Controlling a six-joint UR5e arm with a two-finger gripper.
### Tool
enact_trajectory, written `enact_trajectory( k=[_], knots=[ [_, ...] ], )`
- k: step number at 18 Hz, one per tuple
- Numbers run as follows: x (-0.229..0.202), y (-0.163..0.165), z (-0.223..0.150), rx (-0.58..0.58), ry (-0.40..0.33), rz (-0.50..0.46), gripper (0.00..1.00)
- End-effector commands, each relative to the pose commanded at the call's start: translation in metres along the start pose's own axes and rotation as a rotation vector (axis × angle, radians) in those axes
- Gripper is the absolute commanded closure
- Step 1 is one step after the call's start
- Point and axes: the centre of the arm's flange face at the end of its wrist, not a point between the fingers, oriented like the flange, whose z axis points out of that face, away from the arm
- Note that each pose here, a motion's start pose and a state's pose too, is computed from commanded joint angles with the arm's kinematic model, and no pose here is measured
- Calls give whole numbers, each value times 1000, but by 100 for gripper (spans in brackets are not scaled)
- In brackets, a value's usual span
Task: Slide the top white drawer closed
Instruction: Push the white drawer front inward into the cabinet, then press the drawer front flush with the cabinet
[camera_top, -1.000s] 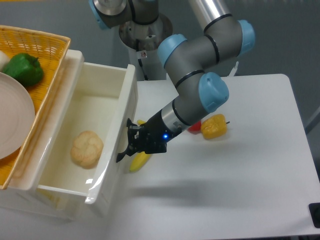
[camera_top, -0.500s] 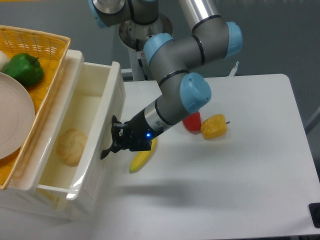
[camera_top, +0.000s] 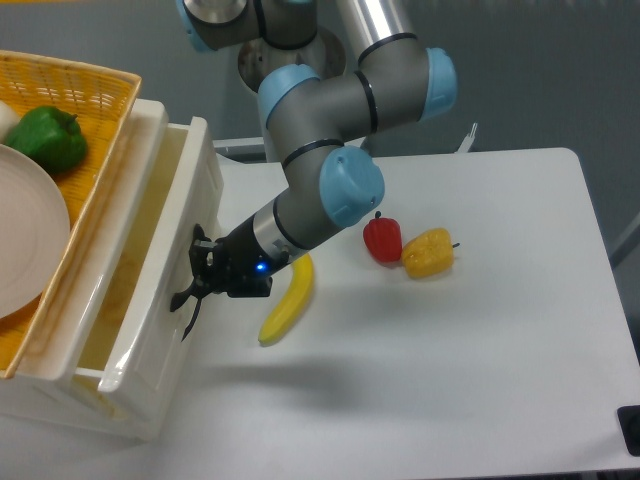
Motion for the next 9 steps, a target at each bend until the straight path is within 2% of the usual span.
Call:
enact_trajectory(
  k=[9],
  knots=[
    [18,-3,14,-21,4,0,85]
  ],
)
